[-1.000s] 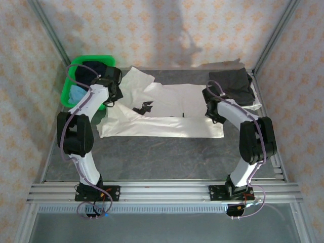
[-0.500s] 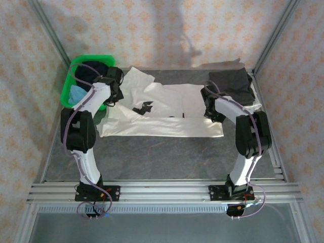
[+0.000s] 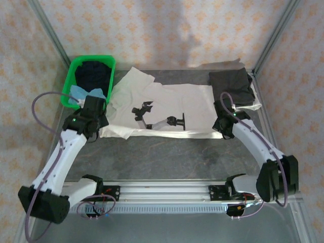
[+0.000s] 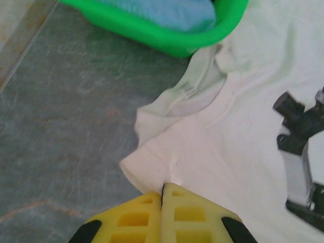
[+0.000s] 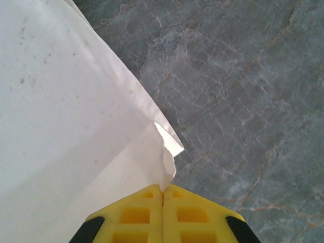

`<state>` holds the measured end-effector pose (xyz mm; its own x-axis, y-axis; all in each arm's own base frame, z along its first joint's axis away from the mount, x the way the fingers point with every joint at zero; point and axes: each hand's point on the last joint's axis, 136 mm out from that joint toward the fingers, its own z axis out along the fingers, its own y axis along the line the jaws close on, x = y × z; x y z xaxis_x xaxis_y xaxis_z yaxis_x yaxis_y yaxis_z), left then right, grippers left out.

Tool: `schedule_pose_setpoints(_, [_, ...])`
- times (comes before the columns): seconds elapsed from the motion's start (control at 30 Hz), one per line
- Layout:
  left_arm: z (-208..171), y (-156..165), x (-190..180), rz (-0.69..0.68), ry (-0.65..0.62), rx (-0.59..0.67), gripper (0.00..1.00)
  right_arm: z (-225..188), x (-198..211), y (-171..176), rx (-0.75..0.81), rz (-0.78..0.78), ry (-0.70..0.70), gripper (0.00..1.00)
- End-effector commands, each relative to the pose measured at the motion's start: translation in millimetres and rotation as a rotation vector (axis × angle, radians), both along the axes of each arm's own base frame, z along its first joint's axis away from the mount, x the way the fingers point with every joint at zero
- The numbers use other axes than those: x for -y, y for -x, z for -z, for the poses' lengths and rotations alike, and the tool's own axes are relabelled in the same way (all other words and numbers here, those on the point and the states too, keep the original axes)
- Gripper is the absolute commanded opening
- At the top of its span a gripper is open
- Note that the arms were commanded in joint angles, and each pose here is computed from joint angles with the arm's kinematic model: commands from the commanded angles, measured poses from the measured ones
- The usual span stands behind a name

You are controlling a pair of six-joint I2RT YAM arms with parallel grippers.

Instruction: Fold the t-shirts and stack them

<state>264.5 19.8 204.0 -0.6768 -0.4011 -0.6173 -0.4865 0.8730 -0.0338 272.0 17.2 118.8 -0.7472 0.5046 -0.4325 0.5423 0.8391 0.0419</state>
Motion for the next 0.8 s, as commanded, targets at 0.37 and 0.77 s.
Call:
schedule_pose_setpoints(0.37, [41,30,-7,-0.078,0.012,-0.079,0.0,1,6,16,0.053,0.0,-0.01,0.0])
schedule_pose_setpoints(0.77, [53,-53,-7,-0.071,-0.112,-0.193,0.0,15,16,-56,-0.03,0.029,0.18,0.0])
